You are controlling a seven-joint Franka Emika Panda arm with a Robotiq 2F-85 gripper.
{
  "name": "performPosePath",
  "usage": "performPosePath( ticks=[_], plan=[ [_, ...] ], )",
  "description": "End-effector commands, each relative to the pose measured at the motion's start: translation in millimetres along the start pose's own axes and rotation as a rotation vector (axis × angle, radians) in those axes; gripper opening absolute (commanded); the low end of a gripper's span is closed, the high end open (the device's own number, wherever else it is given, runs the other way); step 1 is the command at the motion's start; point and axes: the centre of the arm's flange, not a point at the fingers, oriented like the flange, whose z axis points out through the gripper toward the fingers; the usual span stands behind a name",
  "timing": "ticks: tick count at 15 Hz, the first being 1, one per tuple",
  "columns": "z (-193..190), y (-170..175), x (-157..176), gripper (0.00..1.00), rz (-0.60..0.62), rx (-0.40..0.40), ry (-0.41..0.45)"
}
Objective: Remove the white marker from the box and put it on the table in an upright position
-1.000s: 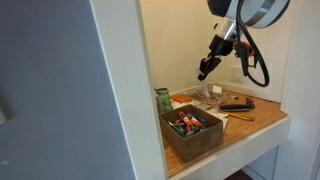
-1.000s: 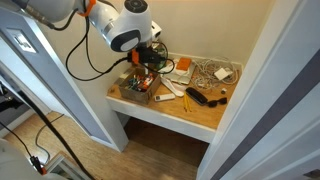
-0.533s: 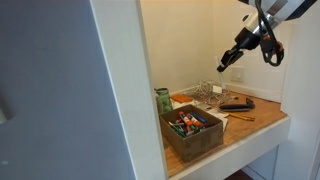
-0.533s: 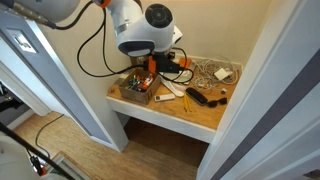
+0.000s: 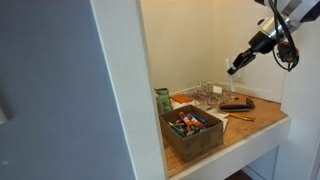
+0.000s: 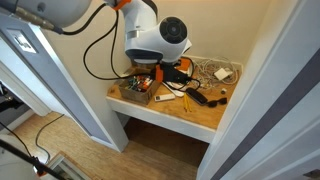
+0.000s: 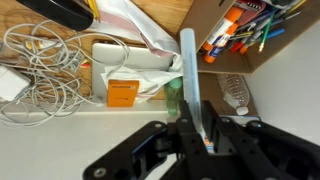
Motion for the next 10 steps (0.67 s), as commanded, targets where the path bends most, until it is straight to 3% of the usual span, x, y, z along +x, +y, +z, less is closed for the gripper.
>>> performPosePath(
  ticks=[1, 2, 10],
  plan=[
    [0.3, -0.5, 0.2, 0.17, -0.001, 0.001, 0.0],
    [0.3, -0.5, 0.3, 0.04, -0.001, 0.001, 0.0],
    [1.2, 8.3, -37.9, 0.04, -0.032, 0.008, 0.142]
  ],
)
